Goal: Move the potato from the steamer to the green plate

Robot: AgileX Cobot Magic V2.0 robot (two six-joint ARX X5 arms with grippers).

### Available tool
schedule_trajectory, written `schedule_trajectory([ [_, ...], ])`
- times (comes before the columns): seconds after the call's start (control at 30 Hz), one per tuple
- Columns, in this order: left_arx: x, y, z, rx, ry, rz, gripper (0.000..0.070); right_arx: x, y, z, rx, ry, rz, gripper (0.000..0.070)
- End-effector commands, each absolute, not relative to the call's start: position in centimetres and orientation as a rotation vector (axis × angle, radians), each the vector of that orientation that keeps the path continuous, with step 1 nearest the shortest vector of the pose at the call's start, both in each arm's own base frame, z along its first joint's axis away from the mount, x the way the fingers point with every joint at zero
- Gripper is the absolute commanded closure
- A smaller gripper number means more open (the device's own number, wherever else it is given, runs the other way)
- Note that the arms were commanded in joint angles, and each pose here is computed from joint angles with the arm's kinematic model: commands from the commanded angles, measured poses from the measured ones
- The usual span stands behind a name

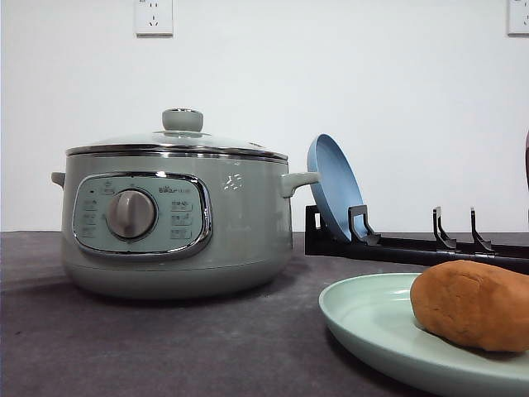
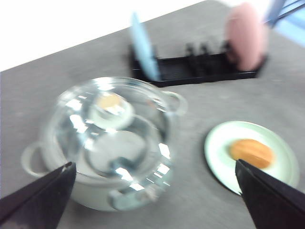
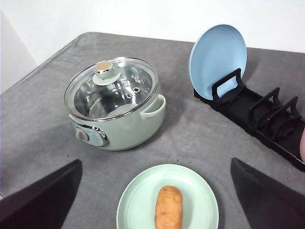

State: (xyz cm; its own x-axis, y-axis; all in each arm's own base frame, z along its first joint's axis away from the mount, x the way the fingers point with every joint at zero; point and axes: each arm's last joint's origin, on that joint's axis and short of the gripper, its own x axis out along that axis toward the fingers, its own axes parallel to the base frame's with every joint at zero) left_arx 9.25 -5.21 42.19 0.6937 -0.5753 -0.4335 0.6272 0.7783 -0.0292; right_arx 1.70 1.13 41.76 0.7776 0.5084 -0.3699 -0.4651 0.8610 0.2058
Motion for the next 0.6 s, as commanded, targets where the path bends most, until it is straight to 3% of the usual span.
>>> schedule_trajectory([
  [0.0,8.4,-4.9,41.5,0.090,0.425,-0.678,0.0000,1.7,1.1,42.2,0.084,0.408,0.544,0.0069],
  [0.2,5.7,-3.5,39.3,0.007,0.418,-0.662,0.0000,1.6,1.1,41.9,0.064,0.431,0.547,0.0070],
  [0.57,4.5,-2.9,39.2,-0.001,0.378,-0.664,0.0000,1.5,1.0,41.6,0.063,0.464,0.541,0.0071],
])
